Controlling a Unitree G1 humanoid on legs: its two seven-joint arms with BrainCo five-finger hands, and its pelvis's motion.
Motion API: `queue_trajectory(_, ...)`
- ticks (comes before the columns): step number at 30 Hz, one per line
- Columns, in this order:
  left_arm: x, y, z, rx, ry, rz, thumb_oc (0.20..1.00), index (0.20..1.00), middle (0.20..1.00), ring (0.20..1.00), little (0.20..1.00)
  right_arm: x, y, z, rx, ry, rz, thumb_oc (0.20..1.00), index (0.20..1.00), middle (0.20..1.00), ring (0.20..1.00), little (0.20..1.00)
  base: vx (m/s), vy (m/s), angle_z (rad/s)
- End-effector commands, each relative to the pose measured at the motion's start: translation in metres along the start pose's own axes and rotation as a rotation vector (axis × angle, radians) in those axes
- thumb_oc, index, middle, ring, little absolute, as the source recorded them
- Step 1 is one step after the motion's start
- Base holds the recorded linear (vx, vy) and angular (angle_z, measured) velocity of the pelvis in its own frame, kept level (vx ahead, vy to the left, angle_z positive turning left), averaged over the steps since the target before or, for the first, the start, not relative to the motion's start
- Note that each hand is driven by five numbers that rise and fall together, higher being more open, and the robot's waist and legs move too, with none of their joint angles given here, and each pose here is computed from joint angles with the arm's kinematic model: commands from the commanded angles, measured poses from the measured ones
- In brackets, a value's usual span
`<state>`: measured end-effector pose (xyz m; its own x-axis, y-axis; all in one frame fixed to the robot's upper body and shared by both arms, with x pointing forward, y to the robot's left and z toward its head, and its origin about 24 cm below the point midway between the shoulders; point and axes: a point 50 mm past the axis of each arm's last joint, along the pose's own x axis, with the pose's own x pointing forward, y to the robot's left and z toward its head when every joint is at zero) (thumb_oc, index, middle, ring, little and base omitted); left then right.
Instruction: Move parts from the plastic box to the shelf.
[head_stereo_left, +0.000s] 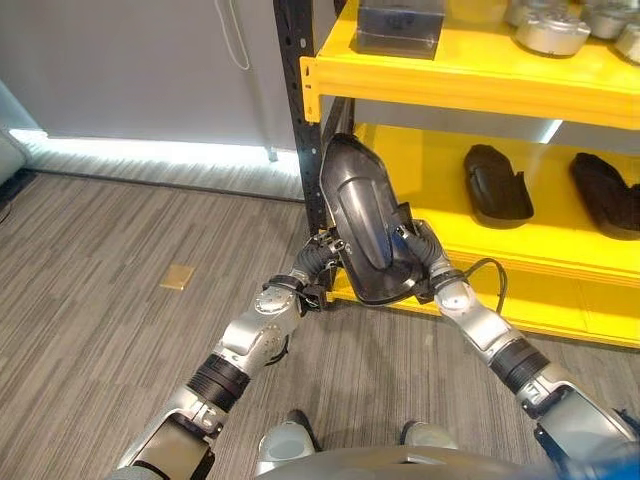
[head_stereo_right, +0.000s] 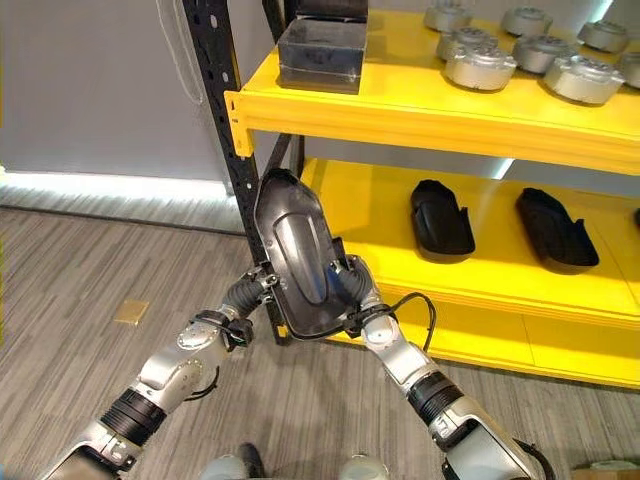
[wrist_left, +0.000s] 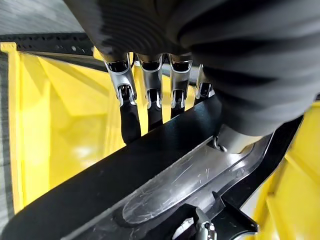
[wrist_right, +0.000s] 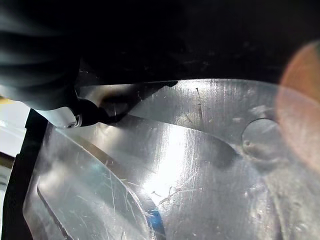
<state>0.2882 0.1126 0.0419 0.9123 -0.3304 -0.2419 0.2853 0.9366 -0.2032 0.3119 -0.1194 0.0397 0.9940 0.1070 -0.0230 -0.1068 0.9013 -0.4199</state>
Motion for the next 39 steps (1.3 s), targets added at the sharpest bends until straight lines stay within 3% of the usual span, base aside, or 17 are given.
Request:
queue_trajectory(1,0.004,-0.078,0.011,-0.081,-0.067,-0.353,0.2,0.2,0.2,0.2,0.2,0.012,0.001,0.049,0.155,-0.174,-0.084,0.2,0.2,0.2,0.2,0.2,0.25,0.323,-0.1)
queue_trajectory(7,0.002,-0.077,0.012,-0.064,-0.051,-0.337,0.2,0.2,0.2,0.2,0.2,0.009,0.004,0.047,0.159,-0.17,-0.114,0.2,0.2,0.2,0.2,0.2,0.14,0.002,-0.22)
queue_trajectory(17,-0.005,-0.057,0.023,-0.044,-0.114,-0.244,0.2,0.2,0.2,0.2,0.2,0.008,0.014,0.066,0.119,-0.284,0.009,0.2,0.2,0.2,0.2,0.2,0.18,-0.557,-0.23)
queue_trajectory(25,-0.002,-0.047,0.023,-0.087,-0.113,-0.191,0.2,0.2,0.2,0.2,0.2,0.02,0.015,0.076,0.079,-0.282,0.068,0.2,0.2,0.2,0.2,0.2,0.22,-0.303,-0.03)
queue_trajectory(39,0.003,-0.051,0.017,-0.065,-0.11,-0.229,0.2,0.2,0.2,0.2,0.2,0.024,0.021,0.077,0.084,-0.258,0.053,0.2,0.2,0.2,0.2,0.2,0.15,0.197,0.31)
